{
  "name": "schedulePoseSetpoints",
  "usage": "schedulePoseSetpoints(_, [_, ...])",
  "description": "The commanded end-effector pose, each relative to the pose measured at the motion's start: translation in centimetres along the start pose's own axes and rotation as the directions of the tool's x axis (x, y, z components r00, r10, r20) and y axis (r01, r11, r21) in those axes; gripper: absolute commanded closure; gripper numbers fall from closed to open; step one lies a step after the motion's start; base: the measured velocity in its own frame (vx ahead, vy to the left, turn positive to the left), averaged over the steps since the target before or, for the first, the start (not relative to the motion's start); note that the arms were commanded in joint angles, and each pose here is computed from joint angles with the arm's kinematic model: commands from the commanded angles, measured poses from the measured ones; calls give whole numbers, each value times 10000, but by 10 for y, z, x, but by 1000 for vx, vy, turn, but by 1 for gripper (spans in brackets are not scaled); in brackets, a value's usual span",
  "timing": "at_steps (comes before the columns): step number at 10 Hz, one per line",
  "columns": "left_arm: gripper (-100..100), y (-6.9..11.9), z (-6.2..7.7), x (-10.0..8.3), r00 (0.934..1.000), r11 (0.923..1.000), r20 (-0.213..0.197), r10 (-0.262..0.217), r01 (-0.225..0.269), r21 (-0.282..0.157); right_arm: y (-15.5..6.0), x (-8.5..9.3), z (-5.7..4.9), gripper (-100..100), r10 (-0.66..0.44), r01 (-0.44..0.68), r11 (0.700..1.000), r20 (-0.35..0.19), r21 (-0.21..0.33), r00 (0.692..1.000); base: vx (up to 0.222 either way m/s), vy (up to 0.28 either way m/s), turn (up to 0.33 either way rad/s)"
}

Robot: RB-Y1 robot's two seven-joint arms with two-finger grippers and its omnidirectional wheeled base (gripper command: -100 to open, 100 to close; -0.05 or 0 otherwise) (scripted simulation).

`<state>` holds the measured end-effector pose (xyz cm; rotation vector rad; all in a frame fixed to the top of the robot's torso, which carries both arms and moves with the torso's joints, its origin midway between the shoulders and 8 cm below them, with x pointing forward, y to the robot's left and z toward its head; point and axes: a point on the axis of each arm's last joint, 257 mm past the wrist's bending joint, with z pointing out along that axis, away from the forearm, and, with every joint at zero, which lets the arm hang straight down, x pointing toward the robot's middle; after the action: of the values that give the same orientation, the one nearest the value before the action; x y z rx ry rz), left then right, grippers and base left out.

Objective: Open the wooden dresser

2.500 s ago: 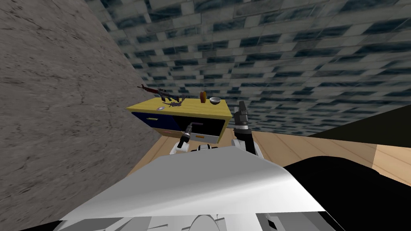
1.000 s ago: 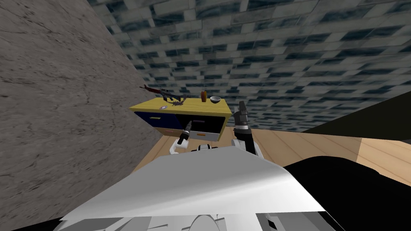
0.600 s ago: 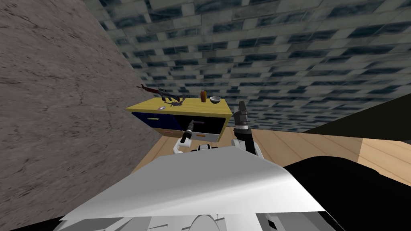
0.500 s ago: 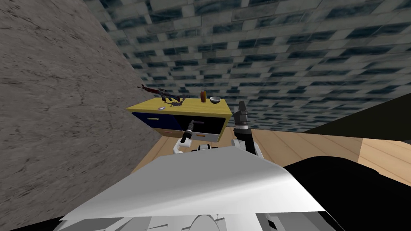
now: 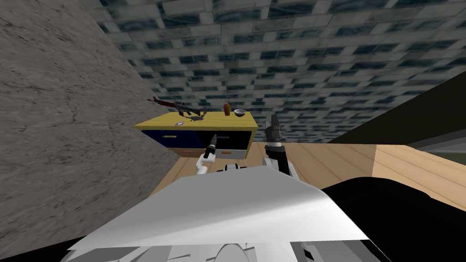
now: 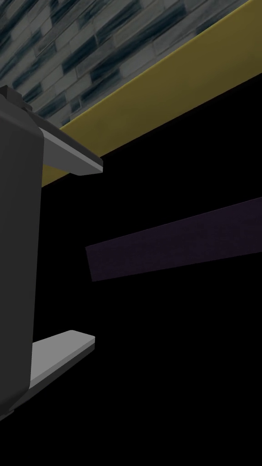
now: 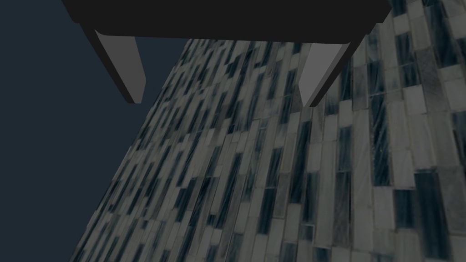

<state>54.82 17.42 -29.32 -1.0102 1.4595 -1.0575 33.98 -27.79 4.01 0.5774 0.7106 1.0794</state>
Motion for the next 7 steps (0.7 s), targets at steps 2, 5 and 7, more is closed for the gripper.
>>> schedulePoseSetpoints(2, [-100,3,22,-36,9977,9999,679,64,-58,-91,0,0,0,0,-1,1,10000,0,1,10000,-68,19,-126])
schedulePoseSetpoints(5, [-100,14,29,-53,9947,9995,1029,-4,38,-328,0,0,0,0,0,0,10000,0,0,10000,-63,19,-154])
schedulePoseSetpoints(7, [-100,16,36,-66,9916,9991,1292,-70,122,-396,0,0,0,0,0,0,10000,0,1,10000,-60,7,-128])
